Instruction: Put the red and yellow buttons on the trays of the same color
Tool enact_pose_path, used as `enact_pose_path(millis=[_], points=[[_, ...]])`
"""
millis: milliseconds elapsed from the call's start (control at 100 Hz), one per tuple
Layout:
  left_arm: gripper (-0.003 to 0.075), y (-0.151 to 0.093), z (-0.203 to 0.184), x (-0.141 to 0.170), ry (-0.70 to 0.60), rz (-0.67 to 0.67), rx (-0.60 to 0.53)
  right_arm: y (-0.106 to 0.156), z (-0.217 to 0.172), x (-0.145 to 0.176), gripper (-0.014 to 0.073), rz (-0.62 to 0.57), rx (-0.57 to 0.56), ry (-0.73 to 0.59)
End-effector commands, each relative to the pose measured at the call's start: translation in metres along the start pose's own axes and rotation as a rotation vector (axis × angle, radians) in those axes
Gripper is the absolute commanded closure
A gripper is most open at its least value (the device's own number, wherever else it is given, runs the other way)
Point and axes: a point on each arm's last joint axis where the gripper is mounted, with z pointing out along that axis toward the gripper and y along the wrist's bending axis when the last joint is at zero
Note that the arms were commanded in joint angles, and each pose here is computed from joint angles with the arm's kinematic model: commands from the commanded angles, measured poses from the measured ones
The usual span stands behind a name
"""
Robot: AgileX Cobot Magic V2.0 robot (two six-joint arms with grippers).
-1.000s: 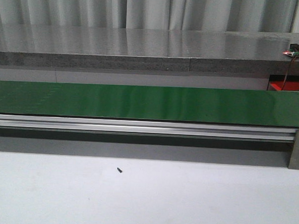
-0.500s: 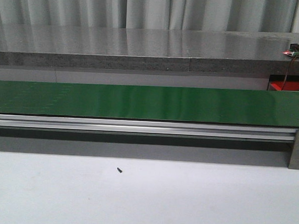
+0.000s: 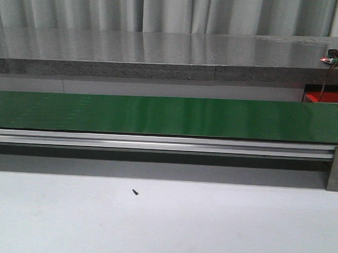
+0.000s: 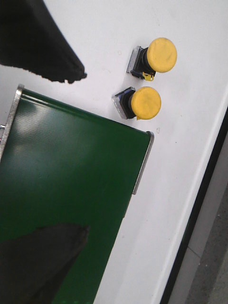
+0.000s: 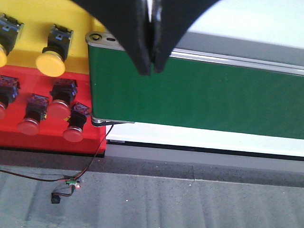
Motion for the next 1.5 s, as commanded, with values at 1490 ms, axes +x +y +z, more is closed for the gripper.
enact_pose_path(millis=[1490], points=[[0.0158,0.058,0.149,-0.049,0.088,-0.464,-0.051,-0.002,0.000,-0.011,0.0718,0.009,0.024,-0.111]])
